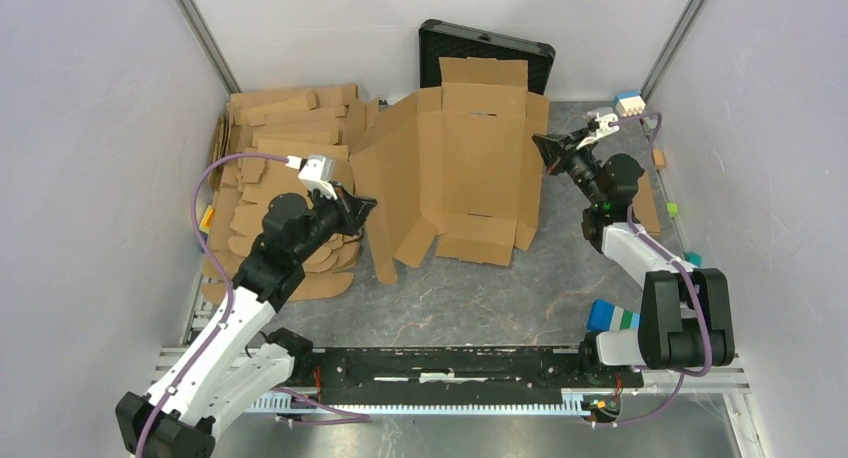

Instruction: Fold the paper box

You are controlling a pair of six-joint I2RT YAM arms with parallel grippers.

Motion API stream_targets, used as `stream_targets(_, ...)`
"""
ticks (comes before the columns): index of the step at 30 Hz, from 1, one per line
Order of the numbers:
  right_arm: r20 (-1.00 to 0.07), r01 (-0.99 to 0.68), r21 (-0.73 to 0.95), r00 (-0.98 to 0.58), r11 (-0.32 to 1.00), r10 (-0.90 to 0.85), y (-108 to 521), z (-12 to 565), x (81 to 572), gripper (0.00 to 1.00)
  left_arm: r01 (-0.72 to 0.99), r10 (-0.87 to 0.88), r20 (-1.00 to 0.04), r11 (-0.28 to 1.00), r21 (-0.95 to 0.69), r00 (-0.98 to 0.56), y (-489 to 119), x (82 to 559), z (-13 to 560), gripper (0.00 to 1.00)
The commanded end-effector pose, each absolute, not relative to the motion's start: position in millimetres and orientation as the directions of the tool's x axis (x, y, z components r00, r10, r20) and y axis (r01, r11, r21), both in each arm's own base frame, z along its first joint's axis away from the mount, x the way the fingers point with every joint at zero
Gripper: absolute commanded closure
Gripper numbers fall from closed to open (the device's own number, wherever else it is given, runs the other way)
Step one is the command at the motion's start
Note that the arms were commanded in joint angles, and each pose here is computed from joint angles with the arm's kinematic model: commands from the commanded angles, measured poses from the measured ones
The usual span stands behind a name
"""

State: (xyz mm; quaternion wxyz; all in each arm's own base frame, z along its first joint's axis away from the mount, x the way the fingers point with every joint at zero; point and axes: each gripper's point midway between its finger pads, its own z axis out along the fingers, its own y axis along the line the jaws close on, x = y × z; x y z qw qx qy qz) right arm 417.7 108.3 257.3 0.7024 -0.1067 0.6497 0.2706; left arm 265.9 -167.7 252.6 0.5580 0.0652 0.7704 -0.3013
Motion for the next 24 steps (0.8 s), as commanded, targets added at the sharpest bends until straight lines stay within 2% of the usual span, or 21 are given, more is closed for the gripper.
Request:
stream_targets(1,-0.96,-0.503,0.127,0.155,0.855,0.233,105.9,296.2,415.7,0.98,0.401,-0.449,-0.851,0.752,-0.524,-0.271,-168.9,282.2,295.2,0.97)
stream_targets(9,-0.964,-0.448,0.086,0.188,0.89,0.187,101.3,298.4,411.7,0.98,0.459,-0.475,-0.832,0.694,-0.555,-0.289,-192.1,285.2,297.7,0.98)
stream_targets(15,-0.971,-0.398,0.088,0.169,0.913,0.168,92.7,284.4,413.4,0.98,0.552,-0.389,-0.84,0.634,-0.541,-0.378,-241.1,281.9,291.6,0.97)
stream_targets(21,-0.978,-0.325,0.121,0.123,0.938,0.169,79.7,257.4,404.5,0.98,0.571,-0.291,-0.877,0.672,-0.471,-0.382,-246.0,276.6,257.5,0.98)
stream_targets(22,-0.978,-0.321,0.127,0.118,0.939,0.172,78.8,253.6,401.4,0.97,0.574,-0.276,-0.884,0.679,-0.457,-0.377,-245.4,275.2,251.9,0.98)
stream_targets(24,-0.978,-0.312,0.142,0.102,0.939,0.182,77.5,248.5,397.1,0.86,0.567,-0.254,-0.894,0.7,-0.434,-0.37,-241.6,272.5,240.4,0.98)
